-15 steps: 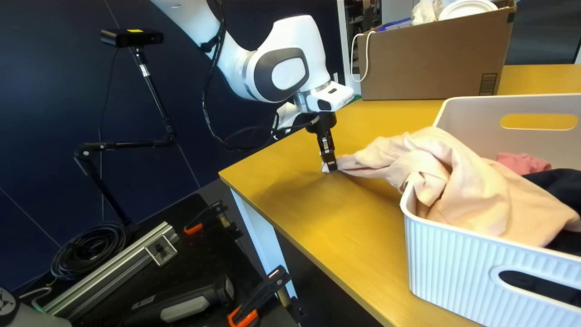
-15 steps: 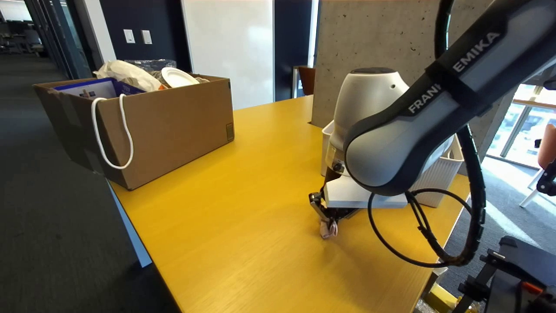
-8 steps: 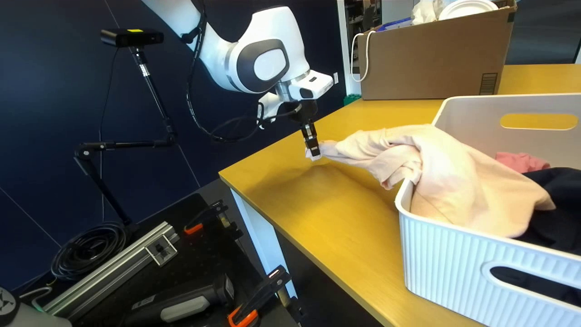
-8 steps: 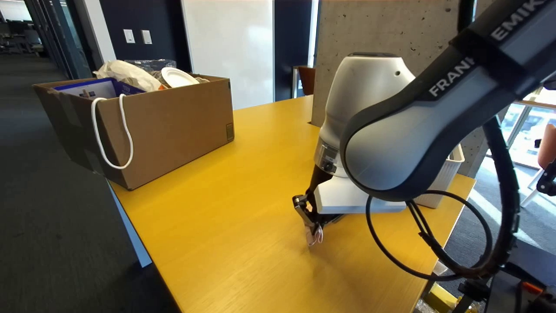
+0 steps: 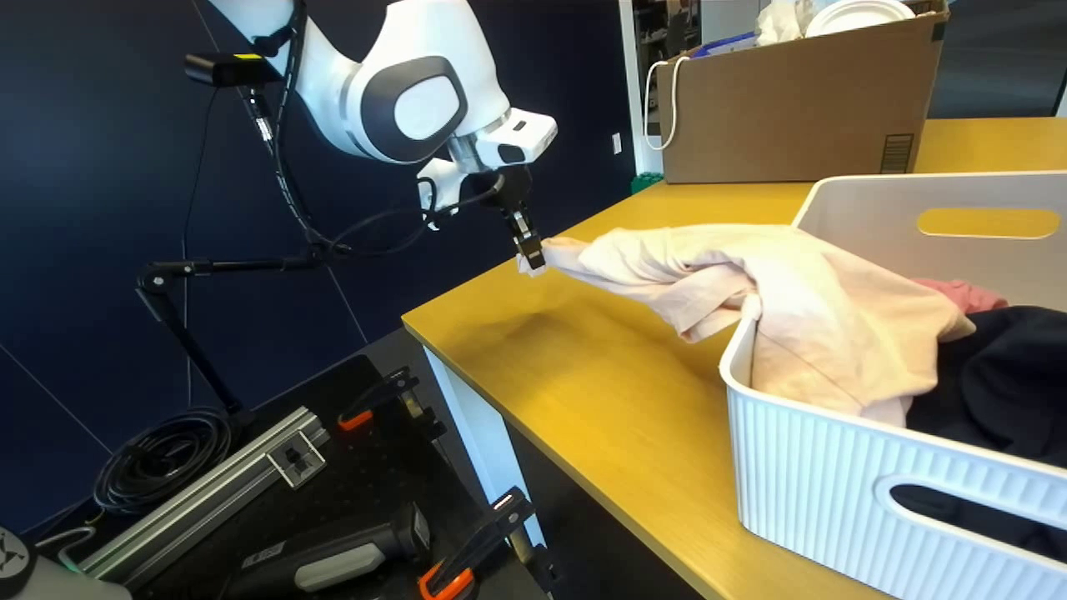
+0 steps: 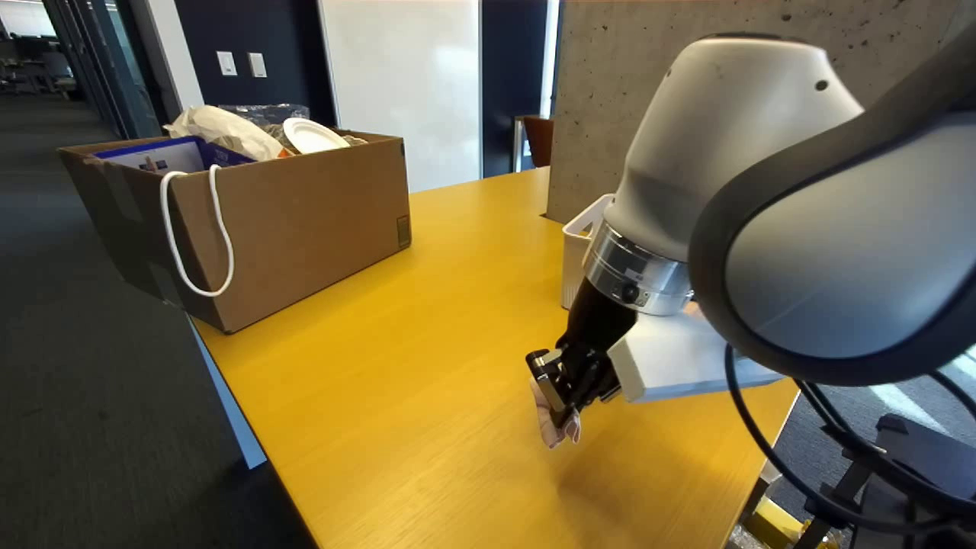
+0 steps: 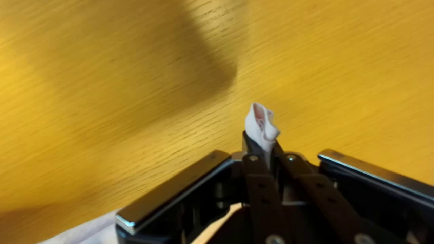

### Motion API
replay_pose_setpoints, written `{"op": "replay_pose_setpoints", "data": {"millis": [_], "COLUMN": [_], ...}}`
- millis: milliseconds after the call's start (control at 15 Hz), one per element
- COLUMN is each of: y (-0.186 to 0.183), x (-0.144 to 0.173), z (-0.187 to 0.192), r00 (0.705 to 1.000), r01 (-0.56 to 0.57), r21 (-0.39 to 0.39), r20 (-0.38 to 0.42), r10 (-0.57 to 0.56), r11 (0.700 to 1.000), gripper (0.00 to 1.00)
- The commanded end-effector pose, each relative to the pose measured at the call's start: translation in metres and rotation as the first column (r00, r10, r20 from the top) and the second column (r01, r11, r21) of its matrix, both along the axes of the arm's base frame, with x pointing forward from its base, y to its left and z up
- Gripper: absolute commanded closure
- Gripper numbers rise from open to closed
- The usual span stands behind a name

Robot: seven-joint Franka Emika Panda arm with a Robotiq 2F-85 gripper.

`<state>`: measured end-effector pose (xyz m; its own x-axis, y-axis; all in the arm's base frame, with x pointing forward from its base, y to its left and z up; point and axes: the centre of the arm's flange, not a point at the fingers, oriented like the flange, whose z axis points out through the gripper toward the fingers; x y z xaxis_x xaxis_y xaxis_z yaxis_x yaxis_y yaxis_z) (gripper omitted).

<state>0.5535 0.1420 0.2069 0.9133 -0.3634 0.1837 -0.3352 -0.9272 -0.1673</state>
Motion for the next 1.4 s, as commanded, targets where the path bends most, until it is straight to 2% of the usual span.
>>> {"op": "replay_pose_setpoints", "data": {"millis": [0,200,533,933,1133,1333], "y": [0.005,-0.025,-0.1,-0.111,-0.11,-0.124], "x": [-0.049,-0.057,-0.052,-0.068,-0.084,-0.097], "z": [0.047,0.09,0.151,0.241,0.298,0.349], "r00": [0.996,0.991,0.992,0.982,0.974,0.962], "r01": [-0.04,0.019,0.042,0.02,0.045,0.078], "r21": [0.007,-0.025,-0.063,-0.149,-0.168,-0.179], "r20": [0.074,0.133,0.123,0.188,0.226,0.273], "r10": [0.039,-0.015,-0.034,0.008,-0.006,-0.026], "r11": [0.999,1.0,0.997,0.989,0.985,0.981], "gripper": [0.98,0.98,0.98,0.98,0.98,0.98]}}
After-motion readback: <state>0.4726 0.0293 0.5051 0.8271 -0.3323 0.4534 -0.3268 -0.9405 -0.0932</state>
